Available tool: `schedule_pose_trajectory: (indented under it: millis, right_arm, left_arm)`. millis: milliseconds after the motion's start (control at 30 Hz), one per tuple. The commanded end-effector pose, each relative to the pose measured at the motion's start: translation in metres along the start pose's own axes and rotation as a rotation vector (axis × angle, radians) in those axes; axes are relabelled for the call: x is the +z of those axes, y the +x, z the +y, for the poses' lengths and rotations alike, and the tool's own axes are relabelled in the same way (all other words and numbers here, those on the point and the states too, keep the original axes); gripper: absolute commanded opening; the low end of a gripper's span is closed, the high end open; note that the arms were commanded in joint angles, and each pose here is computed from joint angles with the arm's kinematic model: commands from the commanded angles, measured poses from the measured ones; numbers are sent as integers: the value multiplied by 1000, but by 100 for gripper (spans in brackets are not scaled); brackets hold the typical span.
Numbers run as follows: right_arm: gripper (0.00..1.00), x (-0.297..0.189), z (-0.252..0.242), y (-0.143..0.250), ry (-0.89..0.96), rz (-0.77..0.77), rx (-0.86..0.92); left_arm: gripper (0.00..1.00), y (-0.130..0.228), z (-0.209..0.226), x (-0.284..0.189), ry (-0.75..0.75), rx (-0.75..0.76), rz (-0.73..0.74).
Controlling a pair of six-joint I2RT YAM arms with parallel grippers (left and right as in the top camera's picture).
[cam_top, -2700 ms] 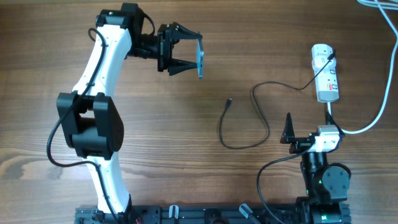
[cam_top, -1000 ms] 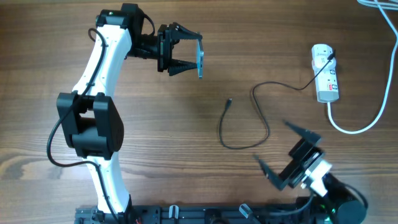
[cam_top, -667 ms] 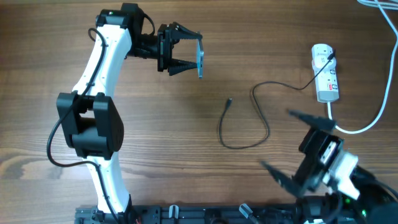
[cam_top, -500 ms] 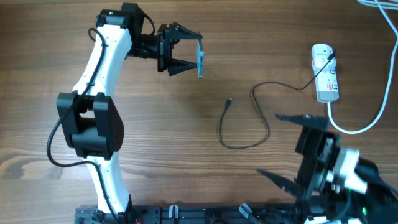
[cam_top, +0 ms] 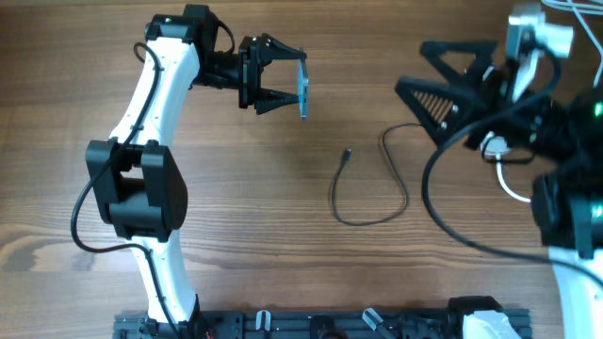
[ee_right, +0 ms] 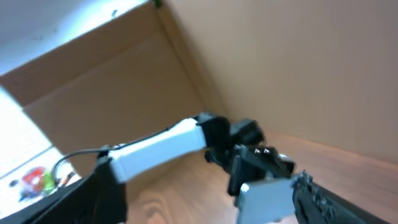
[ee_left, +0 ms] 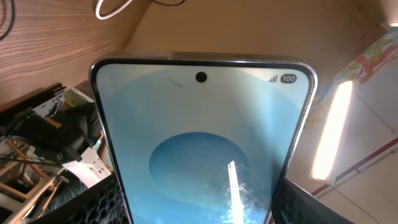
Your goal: Plug charger to phone and switch on socket
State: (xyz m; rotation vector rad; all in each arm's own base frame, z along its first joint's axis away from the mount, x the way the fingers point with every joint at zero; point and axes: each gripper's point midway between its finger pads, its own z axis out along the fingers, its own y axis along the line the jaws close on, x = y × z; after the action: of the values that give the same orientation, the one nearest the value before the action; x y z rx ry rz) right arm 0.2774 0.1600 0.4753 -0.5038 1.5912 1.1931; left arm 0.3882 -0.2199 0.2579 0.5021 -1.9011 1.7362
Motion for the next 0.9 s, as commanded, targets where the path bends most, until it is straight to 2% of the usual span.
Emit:
schedule_pose_trajectory:
  millis: [0,167,267,367,500,667,733,800,867]
  right_arm:
    - [100,14,15,-2,-147,60,107]
    - [99,53,12,22,-154,114,131]
    - [100,73,-13,42,15,138,179]
    - [100,81,-53,65,340,221,193]
    - [100,77,-71,80,664,350,175]
    - [99,87,-79,105,821,429,193]
    - [91,99,-79,122,825,462,225]
    - [78,105,-82,131,850,467,248]
    - [71,109,-88,138,896,459,270]
  left_arm:
    - [73,17,-15,-3,45,54,23]
    - [72,16,-15,-3,44,54,22]
    - [72,16,-15,-3,44,53,22]
    - [72,10,-6,-3,-11,23,-15]
    - [71,-6,8,-4,-102,-9,-92]
    - [71,-9,5,-4,-97,-15,-97]
    - [71,-9,5,-4,-96,-30,-97]
    - [72,-9,5,-4,-94,-57,-98]
    - [72,-9,5,-4,-92,-79,-98]
